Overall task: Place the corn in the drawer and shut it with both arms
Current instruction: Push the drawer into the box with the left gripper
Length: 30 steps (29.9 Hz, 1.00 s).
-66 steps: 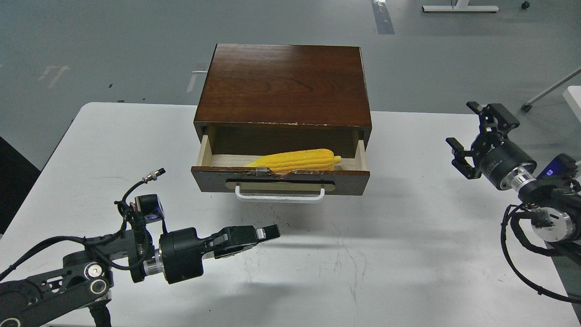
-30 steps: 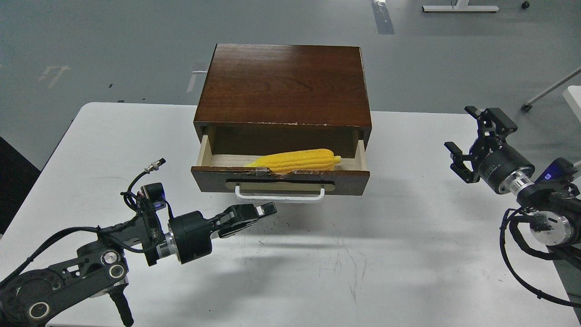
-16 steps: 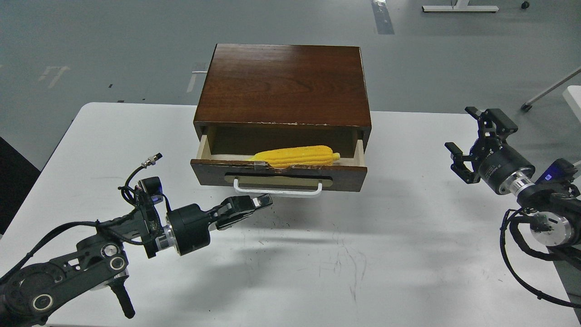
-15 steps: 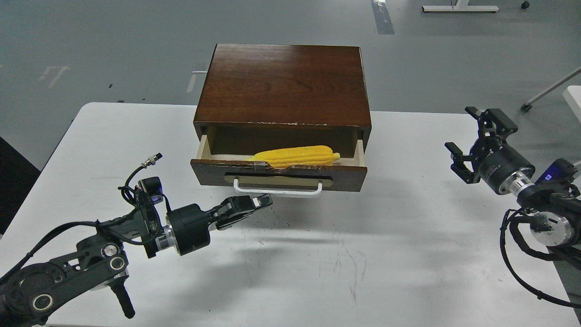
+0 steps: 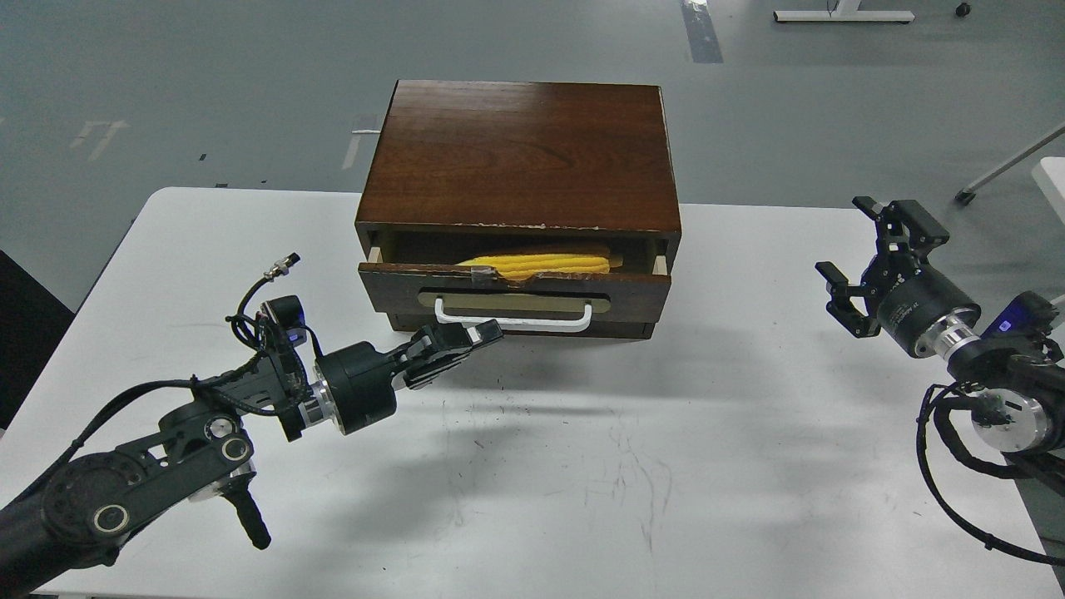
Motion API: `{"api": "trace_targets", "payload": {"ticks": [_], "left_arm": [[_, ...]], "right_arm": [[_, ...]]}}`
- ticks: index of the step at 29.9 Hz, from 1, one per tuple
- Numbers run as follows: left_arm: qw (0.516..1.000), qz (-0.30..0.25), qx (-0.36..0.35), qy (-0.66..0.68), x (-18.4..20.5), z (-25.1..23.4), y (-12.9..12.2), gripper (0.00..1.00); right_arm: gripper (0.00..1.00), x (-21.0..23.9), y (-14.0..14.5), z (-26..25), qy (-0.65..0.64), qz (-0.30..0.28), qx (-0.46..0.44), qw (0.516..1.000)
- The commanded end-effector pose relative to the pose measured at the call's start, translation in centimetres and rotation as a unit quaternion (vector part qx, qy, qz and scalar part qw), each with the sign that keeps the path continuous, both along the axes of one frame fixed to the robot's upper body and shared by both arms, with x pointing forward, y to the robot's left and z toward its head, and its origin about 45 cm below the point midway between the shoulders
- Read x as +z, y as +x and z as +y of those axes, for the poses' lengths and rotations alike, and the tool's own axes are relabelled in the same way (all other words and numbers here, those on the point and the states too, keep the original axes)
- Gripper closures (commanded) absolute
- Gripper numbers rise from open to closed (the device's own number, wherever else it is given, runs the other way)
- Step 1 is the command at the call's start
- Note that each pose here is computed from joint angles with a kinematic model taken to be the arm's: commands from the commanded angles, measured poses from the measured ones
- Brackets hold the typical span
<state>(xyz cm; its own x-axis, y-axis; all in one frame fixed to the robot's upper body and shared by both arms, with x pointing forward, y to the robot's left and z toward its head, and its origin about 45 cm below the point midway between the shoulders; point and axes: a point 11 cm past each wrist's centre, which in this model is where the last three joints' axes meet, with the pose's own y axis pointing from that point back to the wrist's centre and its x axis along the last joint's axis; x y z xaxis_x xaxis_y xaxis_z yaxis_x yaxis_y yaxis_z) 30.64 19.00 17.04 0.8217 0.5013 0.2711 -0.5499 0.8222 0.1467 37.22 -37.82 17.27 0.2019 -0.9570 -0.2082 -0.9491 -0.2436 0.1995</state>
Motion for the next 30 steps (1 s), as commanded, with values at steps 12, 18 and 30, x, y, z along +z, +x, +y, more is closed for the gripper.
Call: {"api": "trace_targets", "payload": {"ticks": [12, 18, 30], "left_arm": [[1.000, -0.005, 0.014, 0.013, -0.3, 0.2, 2.5, 1.00], [1.000, -0.004, 0.018, 0.014, -0.4, 0.2, 2.8, 1.00], [1.000, -0.004, 0.024, 0.005, 0.0, -0.1, 3.7, 1.00]], "right_arm": [[0.03, -0.4, -0.4, -0.1, 0.000, 0.006, -0.001, 1.000], [0.03, -0.6, -0.5, -0.1, 0.000, 0.008, -0.002, 1.000], [0.03, -0.8, -0.6, -0.2, 0.000, 0.010, -0.003, 1.000]]}}
